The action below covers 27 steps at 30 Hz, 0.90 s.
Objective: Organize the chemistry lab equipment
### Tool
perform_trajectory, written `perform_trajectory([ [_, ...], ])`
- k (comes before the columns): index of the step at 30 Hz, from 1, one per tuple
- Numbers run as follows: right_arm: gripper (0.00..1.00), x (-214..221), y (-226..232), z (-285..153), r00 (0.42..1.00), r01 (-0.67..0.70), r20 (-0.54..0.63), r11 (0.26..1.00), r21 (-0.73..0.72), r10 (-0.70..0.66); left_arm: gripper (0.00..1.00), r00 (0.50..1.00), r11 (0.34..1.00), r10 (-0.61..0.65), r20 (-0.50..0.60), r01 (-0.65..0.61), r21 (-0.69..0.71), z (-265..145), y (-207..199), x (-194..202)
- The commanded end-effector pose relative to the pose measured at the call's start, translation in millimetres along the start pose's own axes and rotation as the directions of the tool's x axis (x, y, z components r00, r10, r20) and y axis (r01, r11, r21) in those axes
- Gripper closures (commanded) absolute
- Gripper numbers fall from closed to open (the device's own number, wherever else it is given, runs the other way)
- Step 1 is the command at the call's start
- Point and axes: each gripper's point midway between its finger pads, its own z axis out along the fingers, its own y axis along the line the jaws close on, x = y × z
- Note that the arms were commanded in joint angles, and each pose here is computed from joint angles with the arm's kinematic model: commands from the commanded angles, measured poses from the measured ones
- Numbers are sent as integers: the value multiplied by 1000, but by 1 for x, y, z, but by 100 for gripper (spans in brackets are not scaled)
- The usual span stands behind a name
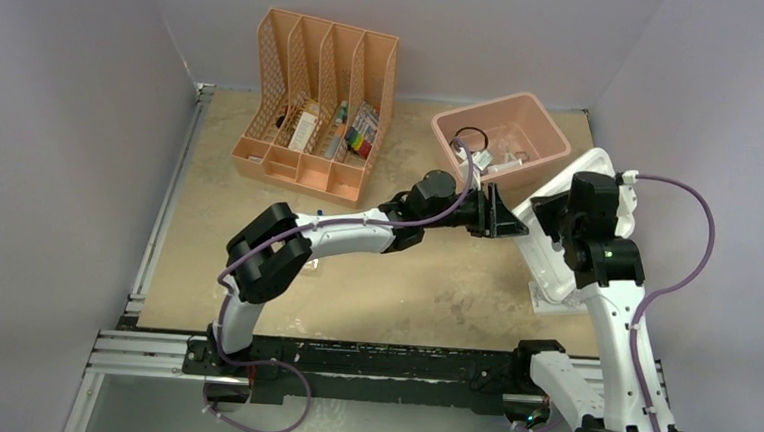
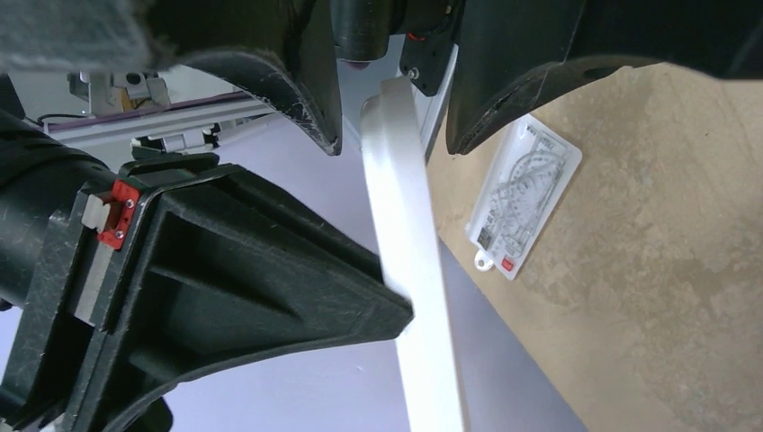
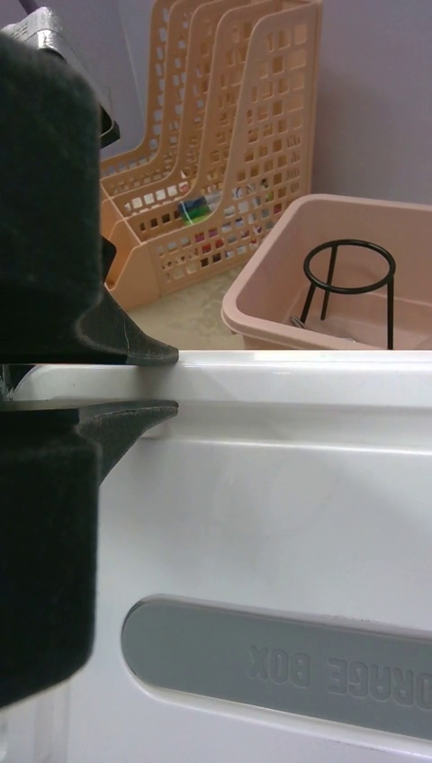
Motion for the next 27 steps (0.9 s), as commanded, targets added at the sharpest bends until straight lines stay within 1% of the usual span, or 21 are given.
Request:
perform_trajectory([
  [1, 100, -12, 24, -16, 999, -42, 15, 994, -96, 44, 57, 999, 992, 27, 38, -31, 119, 8, -39, -18],
  [3, 100, -8, 24, -18, 999, -50, -4, 994, -98, 50, 63, 999, 990, 24, 35, -29, 135, 9, -44, -20],
  [4, 100, -6, 24, -20, 999, -50, -13, 993, -103, 49, 68, 999, 990, 24, 36, -29, 137, 10, -45, -20],
  [6, 100, -3, 23, -21, 998, -53, -27, 993, -108, 50, 74, 999, 991, 22, 36, -26, 133, 9, -44, -20],
  [7, 100, -2, 23, -22, 998, -54, -31, 992, -113, 51, 78, 999, 991, 23, 39, -28, 131, 8, -44, -21],
  [9, 100, 0, 23, -22, 998, -56, -38, 992, -115, 52, 90, 998, 991, 33, 49, -39, 131, 6, -46, -24],
  [10, 100, 1, 23, -22, 998, -57, -41, 991, -118, 53, 99, 998, 990, 44, 54, -50, 128, 4, -47, -27],
  [11, 99, 1, 25, -22, 998, -51, -43, 990, -128, 46, 100, 997, 990, 52, 64, -60, 129, 1, -51, -32],
  [15, 62, -4, 33, -24, 1000, 6, -29, 987, -160, -11, 100, 993, 988, 48, 104, -62, 139, -19, -58, -61],
  [16, 55, -8, 36, -27, 1000, 25, -12, 984, -174, -27, 100, 992, 988, 48, 115, -64, 140, -26, -59, -70],
  [18, 45, -20, 47, -33, 997, 73, 37, 975, -212, -66, 100, 989, 987, 53, 138, -73, 143, -41, -62, -88],
  [20, 38, -32, 61, -41, 990, 134, 85, 958, -255, -116, 100, 985, 987, 60, 164, -84, 140, -60, -64, -110],
  [23, 33, -48, 82, -50, 972, 223, 139, 929, -295, -189, 100, 979, 985, 81, 187, -107, 133, -84, -70, -133],
  [27, 28, -62, 92, -47, 950, 295, 183, 917, -267, -252, 100, 967, 988, 113, 227, -134, 77, -114, -67, -169],
])
